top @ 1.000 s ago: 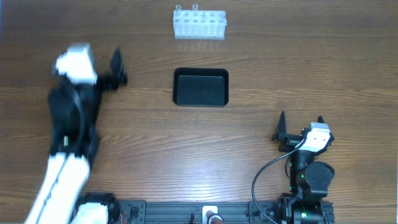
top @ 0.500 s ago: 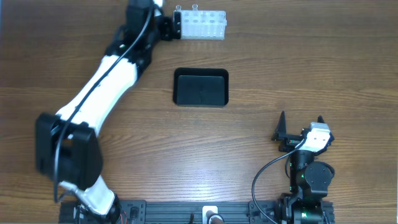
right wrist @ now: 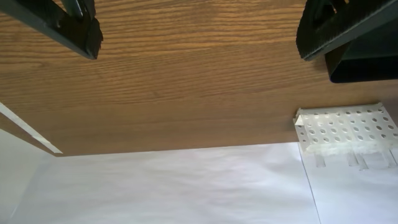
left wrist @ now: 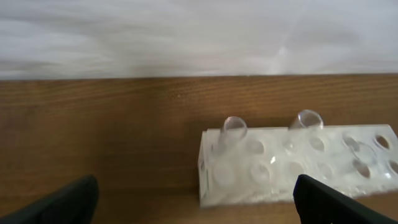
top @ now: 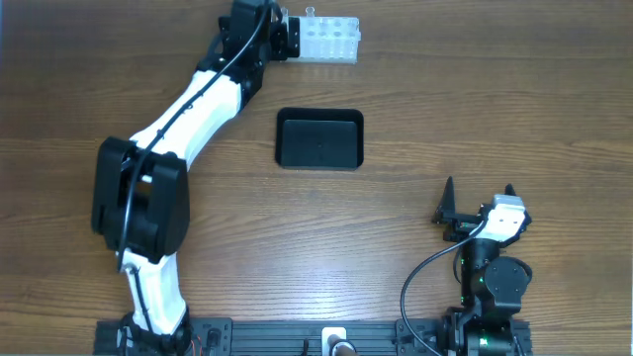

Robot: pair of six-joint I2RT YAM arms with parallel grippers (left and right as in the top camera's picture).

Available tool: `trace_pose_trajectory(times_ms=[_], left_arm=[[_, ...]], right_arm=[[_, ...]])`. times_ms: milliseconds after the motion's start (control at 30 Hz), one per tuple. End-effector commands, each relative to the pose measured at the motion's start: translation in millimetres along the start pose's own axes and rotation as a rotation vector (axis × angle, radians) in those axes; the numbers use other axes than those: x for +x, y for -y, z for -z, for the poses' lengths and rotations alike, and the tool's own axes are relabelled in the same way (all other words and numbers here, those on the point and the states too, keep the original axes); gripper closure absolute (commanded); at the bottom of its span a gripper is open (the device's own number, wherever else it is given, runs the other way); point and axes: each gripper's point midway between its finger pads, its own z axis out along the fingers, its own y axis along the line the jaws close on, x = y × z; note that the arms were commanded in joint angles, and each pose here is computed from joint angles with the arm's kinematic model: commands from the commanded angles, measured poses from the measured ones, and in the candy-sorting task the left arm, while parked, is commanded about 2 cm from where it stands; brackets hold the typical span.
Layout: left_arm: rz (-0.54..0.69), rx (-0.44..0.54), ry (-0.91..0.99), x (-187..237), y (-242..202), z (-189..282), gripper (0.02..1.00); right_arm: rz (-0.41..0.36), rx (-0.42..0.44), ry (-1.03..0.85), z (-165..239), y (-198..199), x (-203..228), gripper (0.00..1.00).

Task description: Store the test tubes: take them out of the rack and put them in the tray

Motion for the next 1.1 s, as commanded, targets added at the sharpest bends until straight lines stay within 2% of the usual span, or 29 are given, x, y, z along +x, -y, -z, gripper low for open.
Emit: trace_pose_trajectory(times_ms=[33,567,1100], left_arm=[[0.016,-0.026,0.022,-8,-2,-20,0.020],[0.021,-0.078,0.040,-4,-6,-61,0.027],[0.027,-0.042,0.062,-4,3,-74,0.215]], right_arm=[[0.001,0.002,0.002,0,1,2,0.009],[0.001,0.002,0.002,0,1,2,0.007],[0.001,0.002,0.002,0,1,2,0.009]])
